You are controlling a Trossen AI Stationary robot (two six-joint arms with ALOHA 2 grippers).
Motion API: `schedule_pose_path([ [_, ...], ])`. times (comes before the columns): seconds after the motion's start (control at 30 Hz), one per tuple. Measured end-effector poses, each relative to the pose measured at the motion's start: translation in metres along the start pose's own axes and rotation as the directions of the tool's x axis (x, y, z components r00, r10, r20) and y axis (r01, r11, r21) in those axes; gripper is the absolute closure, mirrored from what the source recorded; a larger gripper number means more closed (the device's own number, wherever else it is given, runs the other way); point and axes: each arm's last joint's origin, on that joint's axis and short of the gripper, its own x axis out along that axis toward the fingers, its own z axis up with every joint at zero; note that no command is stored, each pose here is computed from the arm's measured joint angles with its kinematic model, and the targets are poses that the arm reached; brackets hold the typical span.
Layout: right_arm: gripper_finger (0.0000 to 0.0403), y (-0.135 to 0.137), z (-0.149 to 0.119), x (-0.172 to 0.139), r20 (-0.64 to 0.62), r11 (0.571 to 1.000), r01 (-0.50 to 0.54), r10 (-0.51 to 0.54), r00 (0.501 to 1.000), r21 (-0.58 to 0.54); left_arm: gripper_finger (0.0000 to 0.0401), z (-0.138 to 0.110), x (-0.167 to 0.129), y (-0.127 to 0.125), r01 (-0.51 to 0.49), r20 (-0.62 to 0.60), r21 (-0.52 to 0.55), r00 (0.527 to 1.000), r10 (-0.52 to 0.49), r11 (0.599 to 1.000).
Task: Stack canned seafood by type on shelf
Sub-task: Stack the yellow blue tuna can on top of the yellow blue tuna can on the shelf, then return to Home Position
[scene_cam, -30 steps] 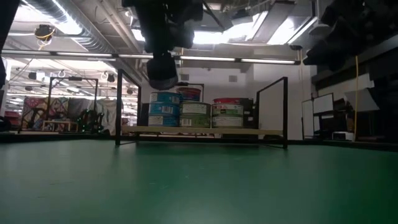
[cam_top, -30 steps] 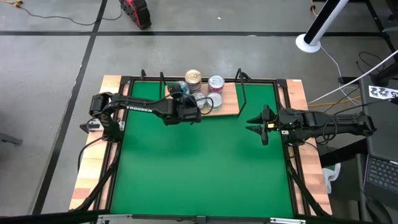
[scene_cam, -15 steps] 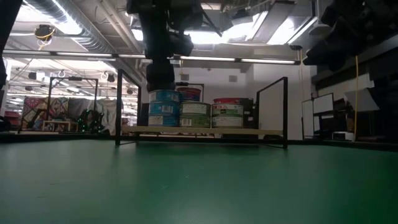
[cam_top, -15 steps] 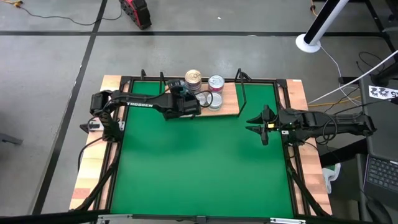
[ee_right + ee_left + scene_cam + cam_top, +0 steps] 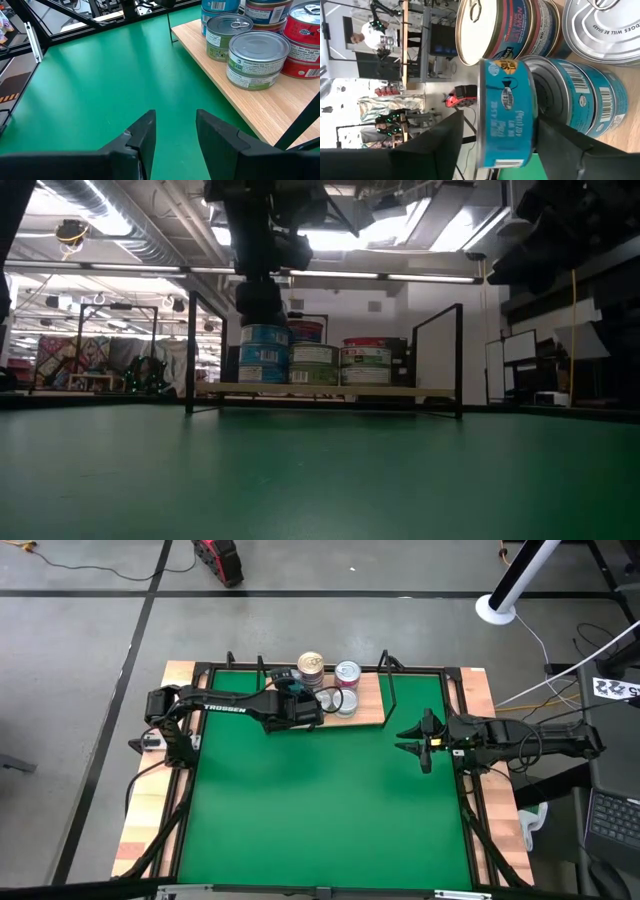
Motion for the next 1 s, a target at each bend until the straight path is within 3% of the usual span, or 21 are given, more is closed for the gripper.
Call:
schedule_pose_path([
  [0.2,0.0262,0.000,-0.001,0.000,-0.006,1.000,0.001,-0.001,1.000,-0.001,0.0144,0.000,-0.001,-0.001,0.000,0.002,0.000,1.000,0.000,1.000],
  [0.73,0.0262,0.000,-0.003,0.000,-0.036,1.000,-0.021,0.020,0.999,-0.003,0.0141,-0.001,-0.012,-0.007,0.004,0.023,0.152,1.000,-0.008,0.988],
  [0.9,0.0262,0.002,-0.003,0.000,-0.051,0.997,-0.077,0.076,0.996,0.000,0.0141,-0.007,-0.012,-0.010,0.096,-0.018,0.219,0.995,-0.095,0.971],
  [1.0,0.0262,0.002,-0.003,0.000,-0.050,0.997,-0.077,0.077,0.996,0.000,0.0141,-0.008,-0.012,-0.010,0.102,-0.023,0.223,0.995,-0.099,0.969],
])
